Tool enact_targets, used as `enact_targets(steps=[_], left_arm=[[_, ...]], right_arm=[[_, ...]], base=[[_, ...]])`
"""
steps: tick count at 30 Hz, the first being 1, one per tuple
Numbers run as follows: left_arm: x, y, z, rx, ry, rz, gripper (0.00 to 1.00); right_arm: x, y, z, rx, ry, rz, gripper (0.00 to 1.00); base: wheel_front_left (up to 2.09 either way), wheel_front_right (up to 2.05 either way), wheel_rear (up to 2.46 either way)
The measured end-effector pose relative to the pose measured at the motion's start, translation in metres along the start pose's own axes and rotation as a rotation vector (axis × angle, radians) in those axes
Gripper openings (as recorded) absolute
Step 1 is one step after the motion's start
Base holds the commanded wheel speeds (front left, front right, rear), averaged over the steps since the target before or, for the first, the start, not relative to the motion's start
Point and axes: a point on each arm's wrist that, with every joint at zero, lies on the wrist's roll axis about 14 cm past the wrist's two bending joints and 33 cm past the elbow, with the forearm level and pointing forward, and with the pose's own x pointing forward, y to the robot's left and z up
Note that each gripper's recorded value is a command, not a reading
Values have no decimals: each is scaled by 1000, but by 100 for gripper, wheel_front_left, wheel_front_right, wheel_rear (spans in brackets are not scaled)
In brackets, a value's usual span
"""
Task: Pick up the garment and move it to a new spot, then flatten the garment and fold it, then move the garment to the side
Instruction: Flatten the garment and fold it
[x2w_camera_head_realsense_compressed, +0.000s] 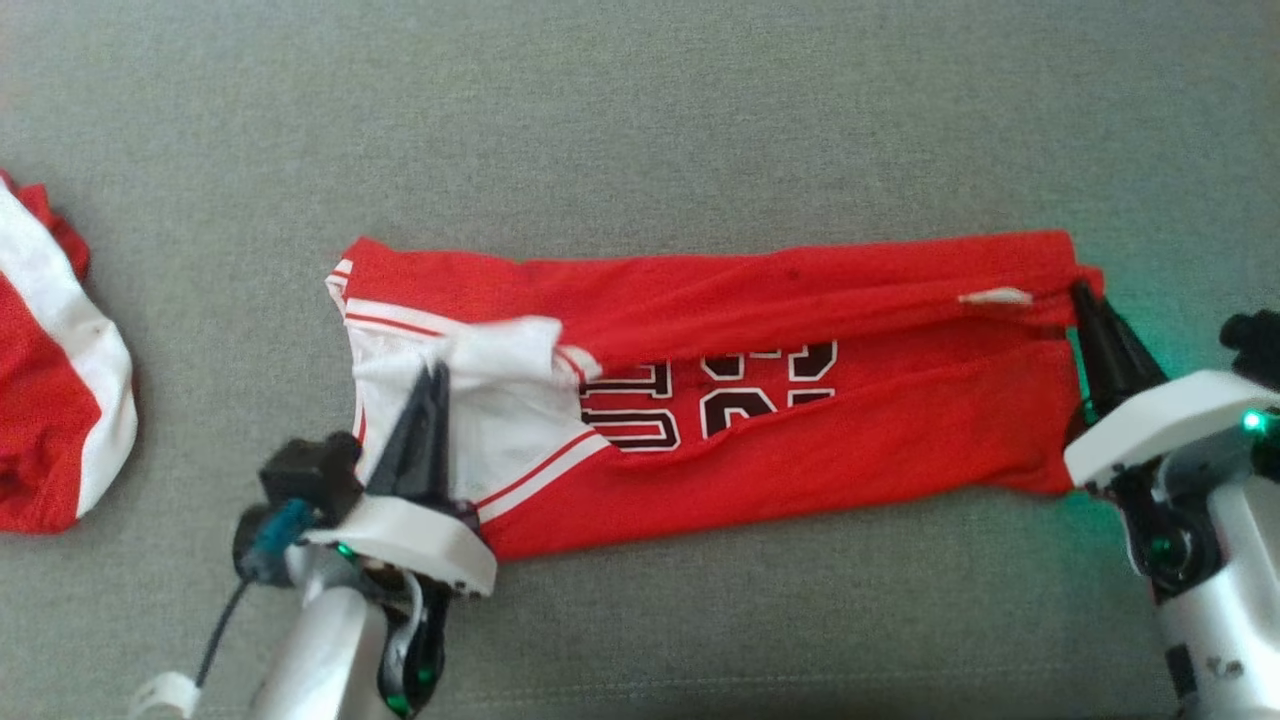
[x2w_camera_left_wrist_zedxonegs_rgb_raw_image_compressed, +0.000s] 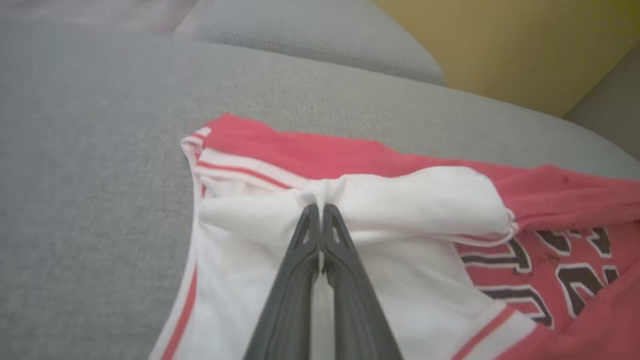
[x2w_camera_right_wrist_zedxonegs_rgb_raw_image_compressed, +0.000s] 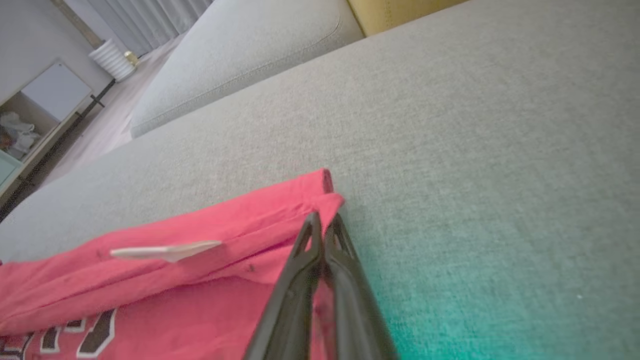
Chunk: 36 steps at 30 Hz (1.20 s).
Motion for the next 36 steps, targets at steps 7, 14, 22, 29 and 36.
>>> enact_targets(steps=[7, 14, 22, 29, 36], left_arm=[[-12, -2, -32, -31, 113, 5, 100], [-16, -5, -14, 9, 56, 1, 100], [-29, 5, 54, 52, -164, 37, 100], [-42, 8, 90, 103, -277, 51, 100], [-64, 14, 83, 132, -257, 68, 100]], right_arm=[[-16, -4, -19, -31, 36, -39, 100], [-31, 9, 7, -98, -98, -16, 100], [-60, 47, 54, -216, -317, 51, 100], [-80, 69, 74, -277, -399, 79, 100], [-100, 69, 52, -274, -342, 57, 100]], base=[[0, 0, 0], [0, 0, 0], [0, 0, 0], [0, 0, 0], [0, 0, 0]])
